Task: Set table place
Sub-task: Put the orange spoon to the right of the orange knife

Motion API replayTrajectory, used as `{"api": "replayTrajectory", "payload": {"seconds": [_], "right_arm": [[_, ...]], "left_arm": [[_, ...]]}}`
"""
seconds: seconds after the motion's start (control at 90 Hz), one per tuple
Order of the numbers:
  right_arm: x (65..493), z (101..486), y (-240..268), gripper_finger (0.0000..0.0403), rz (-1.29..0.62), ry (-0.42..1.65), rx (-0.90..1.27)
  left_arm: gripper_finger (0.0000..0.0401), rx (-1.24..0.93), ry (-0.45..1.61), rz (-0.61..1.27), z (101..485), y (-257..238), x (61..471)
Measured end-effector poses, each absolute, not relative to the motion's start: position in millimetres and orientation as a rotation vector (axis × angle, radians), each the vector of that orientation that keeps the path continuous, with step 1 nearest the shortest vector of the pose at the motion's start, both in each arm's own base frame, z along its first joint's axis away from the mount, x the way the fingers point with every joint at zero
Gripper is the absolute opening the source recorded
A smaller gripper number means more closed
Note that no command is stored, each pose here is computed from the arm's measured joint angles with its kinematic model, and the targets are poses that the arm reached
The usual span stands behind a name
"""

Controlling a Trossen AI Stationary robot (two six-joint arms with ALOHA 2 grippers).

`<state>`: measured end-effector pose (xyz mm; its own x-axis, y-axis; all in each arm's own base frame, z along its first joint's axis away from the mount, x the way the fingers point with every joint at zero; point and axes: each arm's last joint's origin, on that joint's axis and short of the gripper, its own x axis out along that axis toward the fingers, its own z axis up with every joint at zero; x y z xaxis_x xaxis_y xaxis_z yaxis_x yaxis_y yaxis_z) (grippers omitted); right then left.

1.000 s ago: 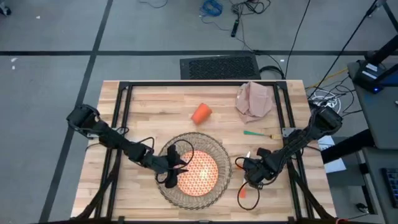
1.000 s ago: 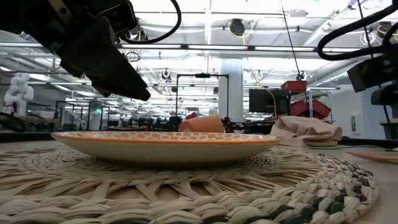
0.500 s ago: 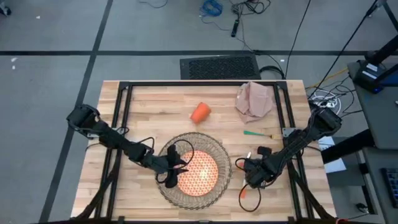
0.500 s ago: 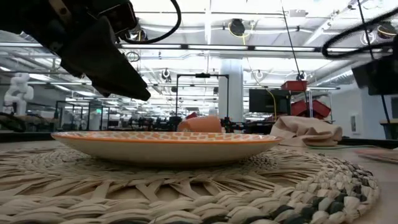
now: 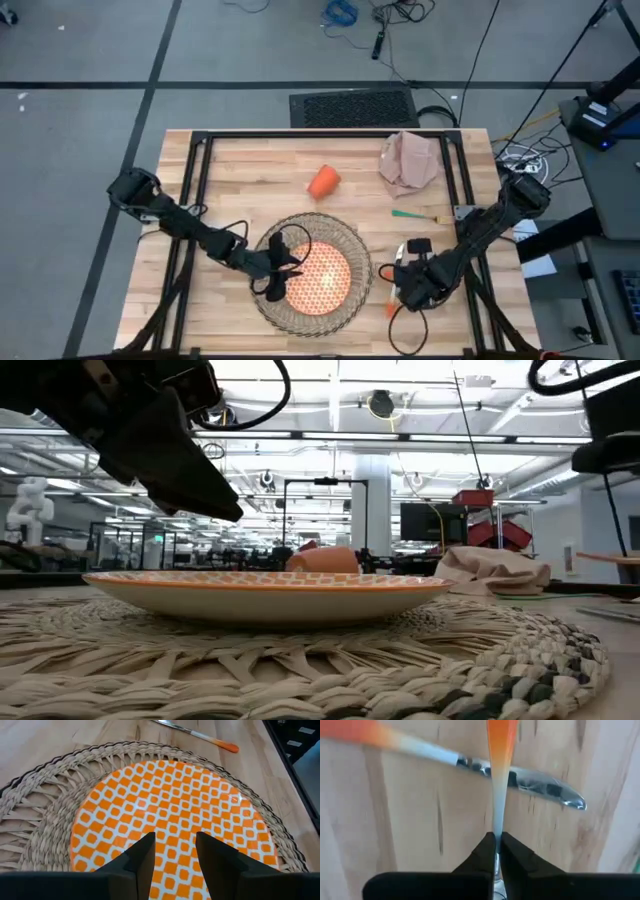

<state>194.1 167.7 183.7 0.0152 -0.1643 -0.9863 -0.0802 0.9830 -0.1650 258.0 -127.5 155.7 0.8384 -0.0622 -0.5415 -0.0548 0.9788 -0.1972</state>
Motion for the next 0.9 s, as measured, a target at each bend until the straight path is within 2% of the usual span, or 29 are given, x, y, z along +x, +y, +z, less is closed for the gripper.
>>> {"api": "replayTrajectory", "payload": {"seconds": [0.233, 0.489, 0.667, 0.9], "right_arm": [[177.3, 191.5, 182.1, 0.0000, 0.119, 1.593, -0.417], [174.3, 193.2, 186.8, 0.0000, 0.215, 1.580, -0.506], [187.2, 188.6, 196.4, 0.0000, 0.306, 1.569, -0.587], [204.1, 171.3, 206.9, 0.0000, 0.476, 1.611, -0.798]], "left_arm": [[0.0128, -0.198, 0.574, 0.002, 155.7, -127.2, 258.1], [0.0128, -0.196, 0.569, 0.017, 155.8, -126.4, 258.4], [0.0128, -0.194, 0.567, 0.022, 155.8, -126.2, 258.4], [0.0128, -0.205, 0.566, 0.027, 155.9, -126.2, 258.4]]}}
